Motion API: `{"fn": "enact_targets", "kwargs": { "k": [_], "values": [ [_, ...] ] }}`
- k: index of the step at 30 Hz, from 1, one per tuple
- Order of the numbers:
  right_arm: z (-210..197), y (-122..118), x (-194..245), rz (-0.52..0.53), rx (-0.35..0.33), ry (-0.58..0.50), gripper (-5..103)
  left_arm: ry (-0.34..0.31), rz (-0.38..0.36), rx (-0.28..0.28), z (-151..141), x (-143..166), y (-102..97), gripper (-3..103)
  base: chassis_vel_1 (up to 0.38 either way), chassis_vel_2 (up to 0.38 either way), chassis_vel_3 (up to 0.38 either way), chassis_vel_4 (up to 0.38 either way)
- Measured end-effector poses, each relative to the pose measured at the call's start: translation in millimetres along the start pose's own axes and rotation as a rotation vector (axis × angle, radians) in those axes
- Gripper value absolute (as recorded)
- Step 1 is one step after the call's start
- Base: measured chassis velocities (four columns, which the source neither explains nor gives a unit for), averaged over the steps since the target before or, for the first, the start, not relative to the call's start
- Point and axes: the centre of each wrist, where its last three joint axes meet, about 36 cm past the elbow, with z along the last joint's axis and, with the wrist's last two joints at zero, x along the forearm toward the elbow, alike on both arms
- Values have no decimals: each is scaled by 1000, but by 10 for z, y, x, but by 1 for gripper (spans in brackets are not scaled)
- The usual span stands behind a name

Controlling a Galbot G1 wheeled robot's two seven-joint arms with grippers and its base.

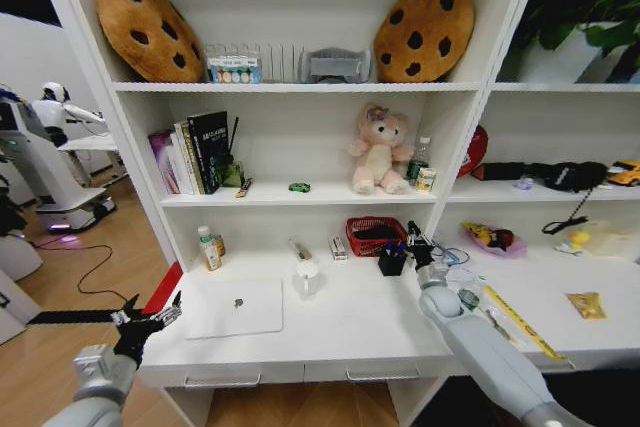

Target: Organize the objects on the table.

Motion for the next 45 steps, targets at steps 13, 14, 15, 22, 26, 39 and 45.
{"fn": "enact_targets", "kwargs": {
  "k": [13,14,15,22,26,39,45],
  "values": [
    [258,359,-126,6,-28,-57,12,0,0,0,0,0,0,100,0,0,0,0],
    [258,359,-126,6,-28,-57,12,0,0,0,0,0,0,100,0,0,0,0],
    [262,380,-142,1,-32,-62,12,0,0,0,0,0,0,100,0,0,0,0],
    [258,359,-161,-36,-35,-57,20,0,0,0,0,0,0,100,0,0,0,0],
    [225,325,-166,-47,-40,-52,37,0,0,0,0,0,0,100,0,0,0,0],
    [-166,284,128,-137,-56,-17,85,0,0,0,0,0,0,100,0,0,0,0],
    [-805,332,795,-346,-176,3,100,0,0,0,0,0,0,100,0,0,0,0]
  ]
}}
